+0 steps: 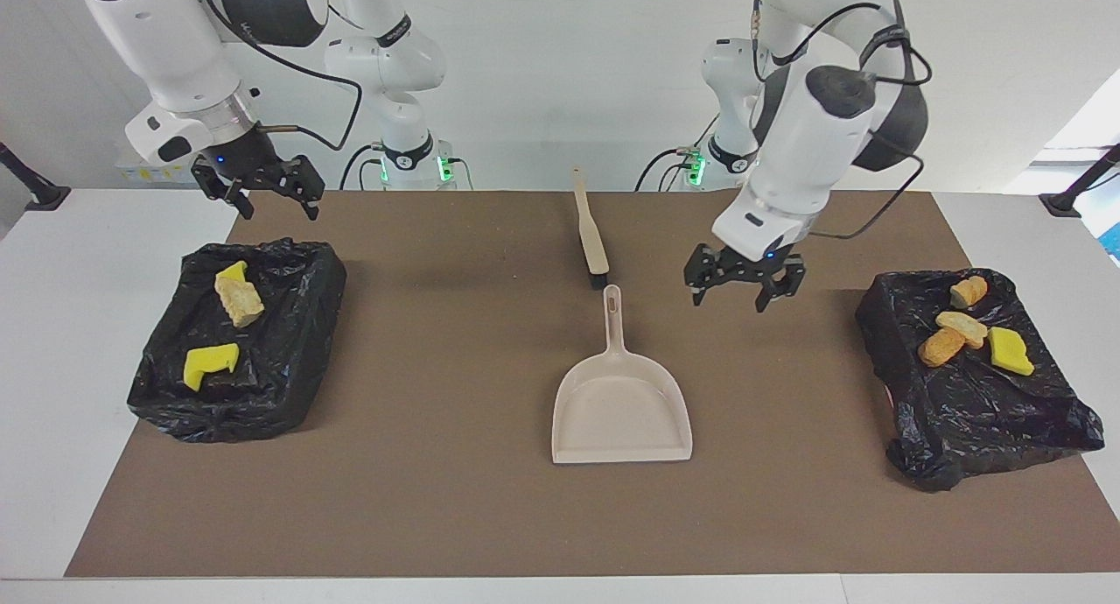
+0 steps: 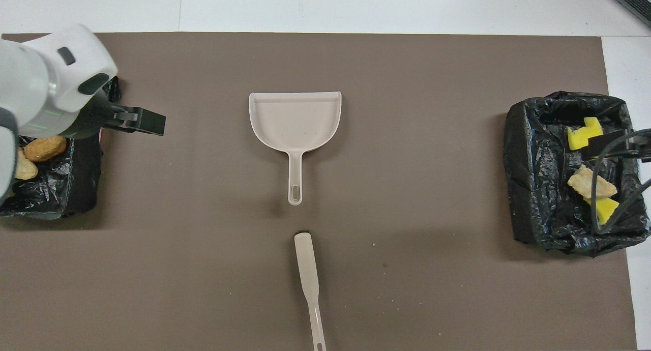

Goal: Sweep and dump trash in bin

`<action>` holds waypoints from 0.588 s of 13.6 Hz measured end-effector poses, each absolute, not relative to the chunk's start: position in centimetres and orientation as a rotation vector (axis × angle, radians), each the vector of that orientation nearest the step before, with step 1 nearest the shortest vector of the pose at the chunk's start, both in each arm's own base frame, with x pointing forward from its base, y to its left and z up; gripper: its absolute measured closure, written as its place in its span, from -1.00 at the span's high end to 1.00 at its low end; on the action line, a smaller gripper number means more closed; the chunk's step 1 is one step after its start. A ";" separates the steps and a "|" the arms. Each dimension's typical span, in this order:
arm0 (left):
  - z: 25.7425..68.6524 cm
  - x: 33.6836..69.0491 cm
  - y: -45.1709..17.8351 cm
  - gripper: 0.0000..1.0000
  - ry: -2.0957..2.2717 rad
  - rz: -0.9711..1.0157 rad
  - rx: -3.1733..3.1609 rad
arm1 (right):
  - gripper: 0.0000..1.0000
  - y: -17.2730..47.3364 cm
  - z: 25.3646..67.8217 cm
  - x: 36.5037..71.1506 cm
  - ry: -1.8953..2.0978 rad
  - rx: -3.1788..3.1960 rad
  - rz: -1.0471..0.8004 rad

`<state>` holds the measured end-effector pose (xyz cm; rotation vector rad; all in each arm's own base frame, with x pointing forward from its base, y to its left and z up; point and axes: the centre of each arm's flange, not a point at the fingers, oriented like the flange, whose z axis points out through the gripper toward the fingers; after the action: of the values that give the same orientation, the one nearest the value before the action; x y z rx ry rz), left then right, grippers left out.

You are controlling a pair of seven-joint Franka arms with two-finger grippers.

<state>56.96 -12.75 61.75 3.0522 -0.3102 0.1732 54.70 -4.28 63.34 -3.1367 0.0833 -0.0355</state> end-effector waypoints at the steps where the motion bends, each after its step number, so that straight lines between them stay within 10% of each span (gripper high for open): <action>1: 63.2 56.0 -11.3 1.00 -0.324 0.177 3.055 | 1.00 -4.3 63.3 54.8 0.085 -3.137 -0.038; 8: 68.9 52.8 -7.1 1.00 -0.353 0.066 3.139 | 1.00 -3.5 63.0 55.1 0.064 -3.135 -0.028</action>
<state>52.84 -7.07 68.92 3.1386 -0.3526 0.0659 55.08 -3.52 62.99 -3.1351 0.0636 -0.0280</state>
